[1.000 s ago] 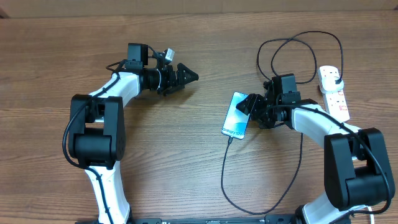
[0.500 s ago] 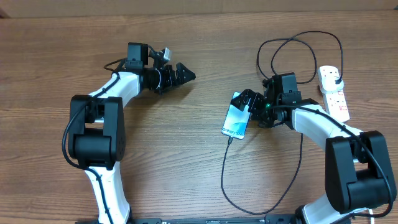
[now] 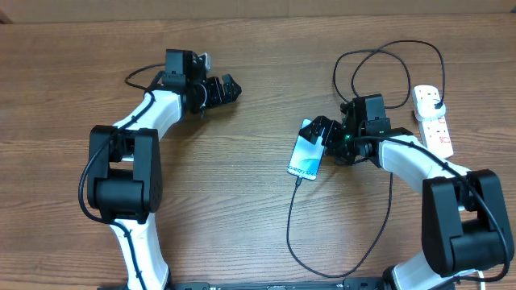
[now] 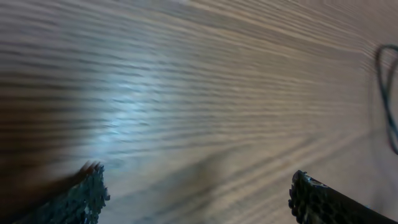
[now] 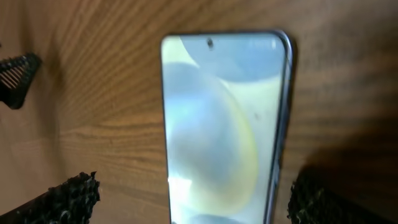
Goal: Plug charger to phone and switch on socket
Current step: 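Open the right gripper to release the phone and lift away, then move the right gripper over the power strip's switch, then press the power strip switch down with the right gripper fingertips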
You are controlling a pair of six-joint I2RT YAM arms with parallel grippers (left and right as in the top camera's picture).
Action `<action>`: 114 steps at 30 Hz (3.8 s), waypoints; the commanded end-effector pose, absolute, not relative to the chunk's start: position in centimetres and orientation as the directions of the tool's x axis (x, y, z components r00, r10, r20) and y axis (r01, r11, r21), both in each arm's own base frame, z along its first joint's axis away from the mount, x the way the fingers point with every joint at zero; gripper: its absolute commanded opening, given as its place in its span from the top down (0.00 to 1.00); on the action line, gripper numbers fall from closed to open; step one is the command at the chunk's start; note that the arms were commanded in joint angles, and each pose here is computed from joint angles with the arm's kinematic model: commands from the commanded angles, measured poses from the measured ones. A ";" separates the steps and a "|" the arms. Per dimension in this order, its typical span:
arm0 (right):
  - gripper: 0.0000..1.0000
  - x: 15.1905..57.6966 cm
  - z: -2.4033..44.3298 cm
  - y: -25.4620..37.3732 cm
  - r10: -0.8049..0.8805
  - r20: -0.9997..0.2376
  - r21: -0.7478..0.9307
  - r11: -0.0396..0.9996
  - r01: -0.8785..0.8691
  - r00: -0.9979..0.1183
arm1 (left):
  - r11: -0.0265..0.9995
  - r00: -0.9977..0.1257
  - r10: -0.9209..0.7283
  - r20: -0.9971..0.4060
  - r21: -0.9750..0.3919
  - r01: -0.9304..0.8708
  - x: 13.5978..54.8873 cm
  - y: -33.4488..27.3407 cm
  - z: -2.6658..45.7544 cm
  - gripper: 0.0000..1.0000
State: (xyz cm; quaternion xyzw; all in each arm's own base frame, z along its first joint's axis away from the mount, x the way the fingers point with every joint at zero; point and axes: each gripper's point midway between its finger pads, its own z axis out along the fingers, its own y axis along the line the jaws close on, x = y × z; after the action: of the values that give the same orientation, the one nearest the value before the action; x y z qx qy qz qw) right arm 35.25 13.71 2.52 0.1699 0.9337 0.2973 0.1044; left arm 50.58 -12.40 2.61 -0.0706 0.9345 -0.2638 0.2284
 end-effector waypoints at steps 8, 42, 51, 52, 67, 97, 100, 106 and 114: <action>0.00 35.3 10.5 7.2 0.411 -0.216 0.345 0.881 0.324 -0.886 | 0.906 -0.885 -0.272 -0.378 -0.409 -0.104 50.0 -9.7 -0.2 0.00; 0.00 36.3 17.0 -20.4 0.691 -0.549 0.039 0.582 0.812 -0.470 | 0.906 -0.885 -0.272 -0.378 -0.409 -0.104 50.0 -9.7 -0.2 0.00; 0.00 36.7 11.7 -21.9 0.712 -0.483 -0.056 0.556 0.829 -0.511 | 0.906 -0.885 -0.272 -0.378 -0.409 -0.104 50.0 -9.7 -0.2 0.00; 0.00 36.6 11.0 -21.9 0.716 -0.469 -0.066 0.555 0.829 -0.517 | 0.906 -0.885 -0.272 -0.378 -0.409 -0.104 50.0 -9.7 -0.2 0.00; 0.00 37.0 6.7 -23.8 0.753 -0.426 -0.076 0.522 0.850 -0.501 | 0.906 -0.885 -0.272 -0.378 -0.409 -0.104 50.0 -9.7 -0.2 0.00; 0.00 38.4 2.3 -23.2 0.797 -0.318 0.003 0.543 0.840 -0.514 | 0.906 -0.885 -0.272 -0.378 -0.409 -0.104 50.0 -9.7 -0.2 0.00; 0.00 38.3 2.9 -23.7 0.811 -0.304 0.023 0.530 0.848 -0.499 | 0.906 -0.885 -0.272 -0.378 -0.409 -0.104 50.0 -9.7 -0.2 0.00; 0.00 39.2 2.9 -22.2 0.844 -0.211 0.197 0.530 0.825 -0.493 | 0.906 -0.885 -0.272 -0.378 -0.409 -0.104 50.0 -9.7 -0.2 0.01; 0.00 38.4 2.6 -21.8 0.847 -0.180 0.177 0.527 0.831 -0.499 | 0.906 -0.885 -0.272 -0.378 -0.409 -0.104 50.0 -9.7 -0.2 0.00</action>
State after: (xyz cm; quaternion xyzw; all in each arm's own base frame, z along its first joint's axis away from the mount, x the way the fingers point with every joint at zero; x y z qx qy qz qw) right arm 37.63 -21.92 2.60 0.4894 0.8634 0.0213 0.1209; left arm 51.16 -11.25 2.42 -0.0816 0.9389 -0.2306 0.2420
